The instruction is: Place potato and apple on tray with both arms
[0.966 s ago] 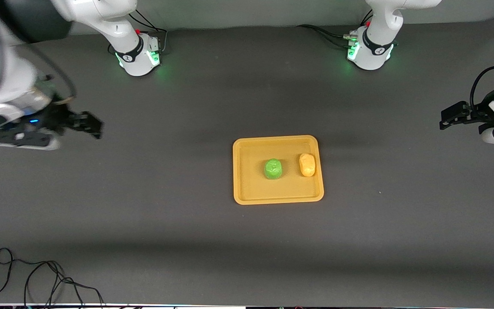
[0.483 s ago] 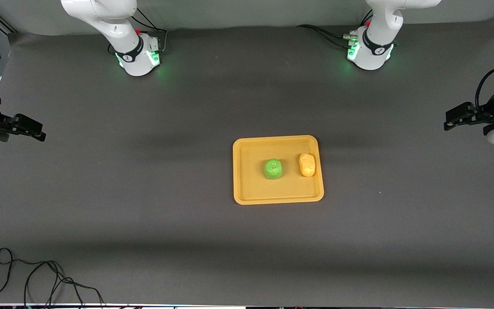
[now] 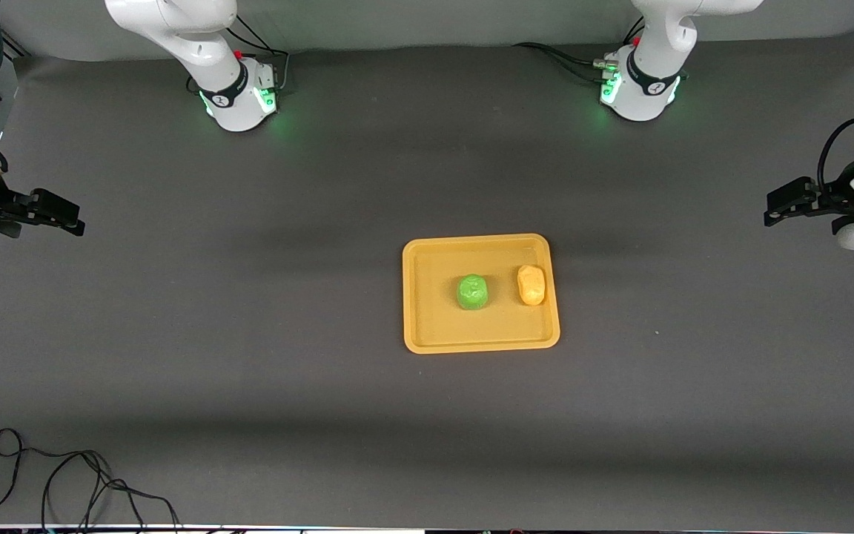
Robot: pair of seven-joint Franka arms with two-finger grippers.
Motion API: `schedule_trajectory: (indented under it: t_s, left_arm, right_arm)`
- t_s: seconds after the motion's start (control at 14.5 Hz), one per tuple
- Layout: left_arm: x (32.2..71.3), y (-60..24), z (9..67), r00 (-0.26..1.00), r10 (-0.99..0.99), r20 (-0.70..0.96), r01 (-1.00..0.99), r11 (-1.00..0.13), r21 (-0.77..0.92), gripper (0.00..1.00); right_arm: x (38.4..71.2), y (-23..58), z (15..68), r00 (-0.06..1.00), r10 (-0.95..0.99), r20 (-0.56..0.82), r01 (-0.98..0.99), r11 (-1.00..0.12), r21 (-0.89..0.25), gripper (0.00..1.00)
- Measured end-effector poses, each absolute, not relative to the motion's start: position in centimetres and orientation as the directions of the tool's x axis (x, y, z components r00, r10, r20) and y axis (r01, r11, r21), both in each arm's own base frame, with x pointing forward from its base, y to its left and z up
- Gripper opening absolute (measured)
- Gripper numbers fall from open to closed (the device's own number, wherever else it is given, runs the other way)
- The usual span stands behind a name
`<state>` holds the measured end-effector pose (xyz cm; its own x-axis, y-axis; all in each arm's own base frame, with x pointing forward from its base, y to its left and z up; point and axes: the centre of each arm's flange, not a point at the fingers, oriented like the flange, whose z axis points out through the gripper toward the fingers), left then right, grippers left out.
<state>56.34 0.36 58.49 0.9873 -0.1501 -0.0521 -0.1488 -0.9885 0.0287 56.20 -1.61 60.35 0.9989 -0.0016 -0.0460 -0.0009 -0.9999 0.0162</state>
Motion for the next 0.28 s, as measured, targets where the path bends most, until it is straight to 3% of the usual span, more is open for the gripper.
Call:
schedule_trajectory:
  t_s: [0.28]
  left_arm:
    - [56.39,0.32,58.91,0.988,-0.150,-0.043,-0.149,-0.988,0.028,1.00]
  right_arm:
    - [56.06,-1.20,60.28,0.998,-0.002,-0.057,-0.003,-1.000,-0.025,1.00]
